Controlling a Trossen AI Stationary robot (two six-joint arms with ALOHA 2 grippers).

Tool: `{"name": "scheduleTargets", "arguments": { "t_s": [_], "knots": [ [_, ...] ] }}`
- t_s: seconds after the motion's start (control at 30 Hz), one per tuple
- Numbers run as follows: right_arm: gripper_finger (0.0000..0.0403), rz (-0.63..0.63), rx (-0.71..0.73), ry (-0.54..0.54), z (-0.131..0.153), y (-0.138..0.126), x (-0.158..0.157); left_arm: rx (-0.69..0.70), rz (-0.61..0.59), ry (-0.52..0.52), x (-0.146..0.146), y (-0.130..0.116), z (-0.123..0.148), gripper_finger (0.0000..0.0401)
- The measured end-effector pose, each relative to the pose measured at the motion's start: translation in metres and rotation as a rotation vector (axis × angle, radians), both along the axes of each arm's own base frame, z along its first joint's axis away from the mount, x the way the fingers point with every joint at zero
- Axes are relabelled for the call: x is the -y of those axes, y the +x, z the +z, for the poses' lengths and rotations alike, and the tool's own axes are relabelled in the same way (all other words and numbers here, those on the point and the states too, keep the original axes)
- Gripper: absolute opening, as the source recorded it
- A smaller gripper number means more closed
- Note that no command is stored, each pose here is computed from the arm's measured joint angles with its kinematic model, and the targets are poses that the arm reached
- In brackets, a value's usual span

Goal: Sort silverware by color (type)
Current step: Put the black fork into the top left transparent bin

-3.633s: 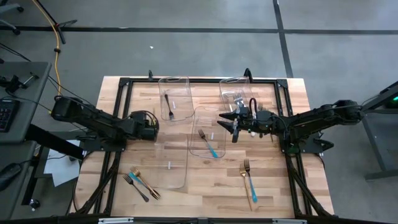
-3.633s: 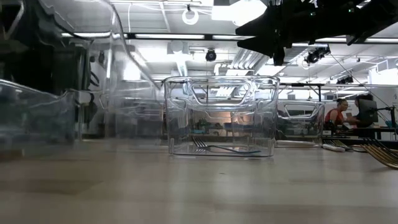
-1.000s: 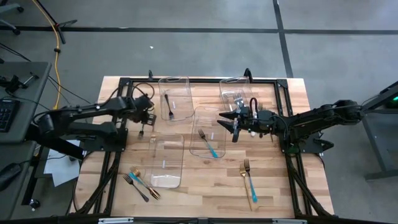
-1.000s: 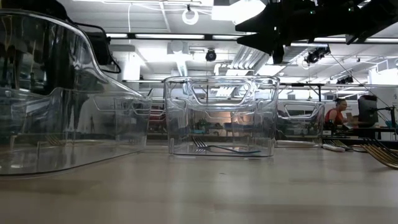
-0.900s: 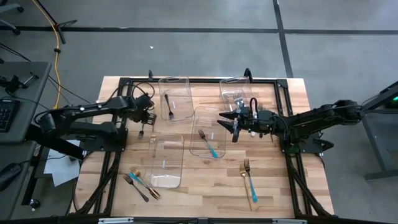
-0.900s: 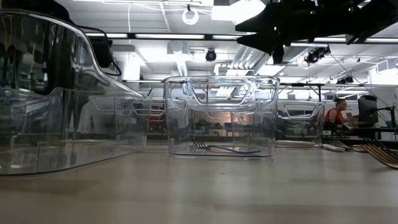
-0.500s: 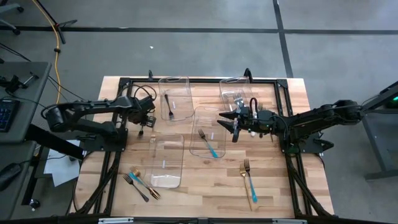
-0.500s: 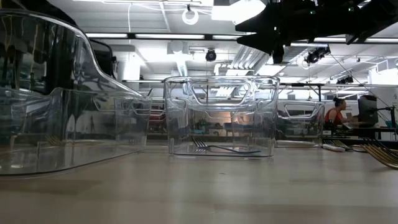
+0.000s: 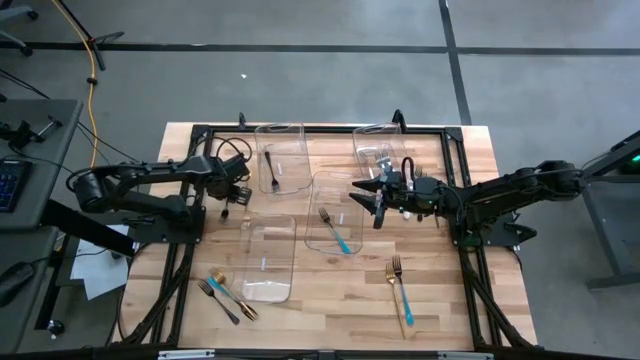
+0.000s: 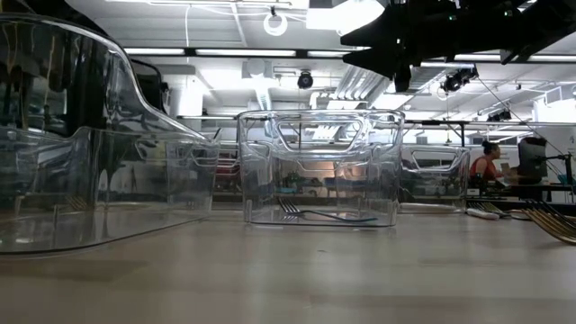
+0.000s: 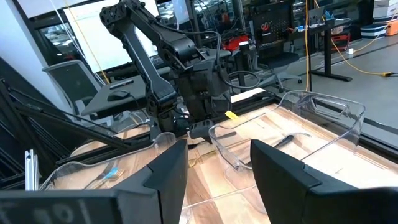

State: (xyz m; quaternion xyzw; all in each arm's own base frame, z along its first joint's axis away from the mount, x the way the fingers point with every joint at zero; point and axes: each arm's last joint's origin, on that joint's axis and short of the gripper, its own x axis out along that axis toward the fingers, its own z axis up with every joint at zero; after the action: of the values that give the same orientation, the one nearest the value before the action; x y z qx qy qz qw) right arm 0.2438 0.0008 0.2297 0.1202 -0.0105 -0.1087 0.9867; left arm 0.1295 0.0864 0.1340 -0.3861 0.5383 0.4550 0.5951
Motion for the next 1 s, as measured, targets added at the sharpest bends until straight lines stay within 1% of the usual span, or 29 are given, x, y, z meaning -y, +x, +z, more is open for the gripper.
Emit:
{"name": "scheduleTargets", "arguments": {
  "t_s": [0.13,0.27,0.4,0.53,0.6,0.63,0.8,1.0],
  "knots": [
    [0.0171,0.000,0.001,0.003,0.0000,0.0000,0.0000,-0.008,0.001,-0.024,0.0008,-0.0004,-0.0022,0.0111],
    [0.0171,0.000,0.002,0.009,0.0000,0.0000,0.0000,-0.047,0.004,-0.061,0.0019,-0.0016,-0.0060,0.0105],
    [0.0171,0.000,0.002,0.010,-0.0001,0.0000,0.0000,-0.054,0.000,-0.086,0.0016,-0.0001,-0.0082,0.0080],
    [0.0171,0.000,0.002,0.010,-0.0001,0.0000,0.0000,-0.059,-0.019,-0.093,0.0016,0.0002,-0.0087,0.0038],
    [0.0171,0.000,0.002,0.010,0.0000,0.0000,0.0000,-0.065,-0.021,-0.091,0.0018,0.0000,-0.0087,0.0015],
    [0.0171,0.000,0.002,0.010,-0.0001,0.0000,0.0000,-0.068,-0.020,-0.087,0.0017,-0.0001,-0.0087,0.0009],
    [0.0171,0.000,0.002,0.010,0.0000,0.0000,0.0000,-0.080,-0.024,-0.071,0.0026,0.0005,-0.0089,0.0006],
    [0.0171,0.000,0.002,0.010,0.0000,0.0000,0.0000,-0.115,-0.064,-0.009,0.0097,0.0048,-0.0074,0.0003]
  ]
}}
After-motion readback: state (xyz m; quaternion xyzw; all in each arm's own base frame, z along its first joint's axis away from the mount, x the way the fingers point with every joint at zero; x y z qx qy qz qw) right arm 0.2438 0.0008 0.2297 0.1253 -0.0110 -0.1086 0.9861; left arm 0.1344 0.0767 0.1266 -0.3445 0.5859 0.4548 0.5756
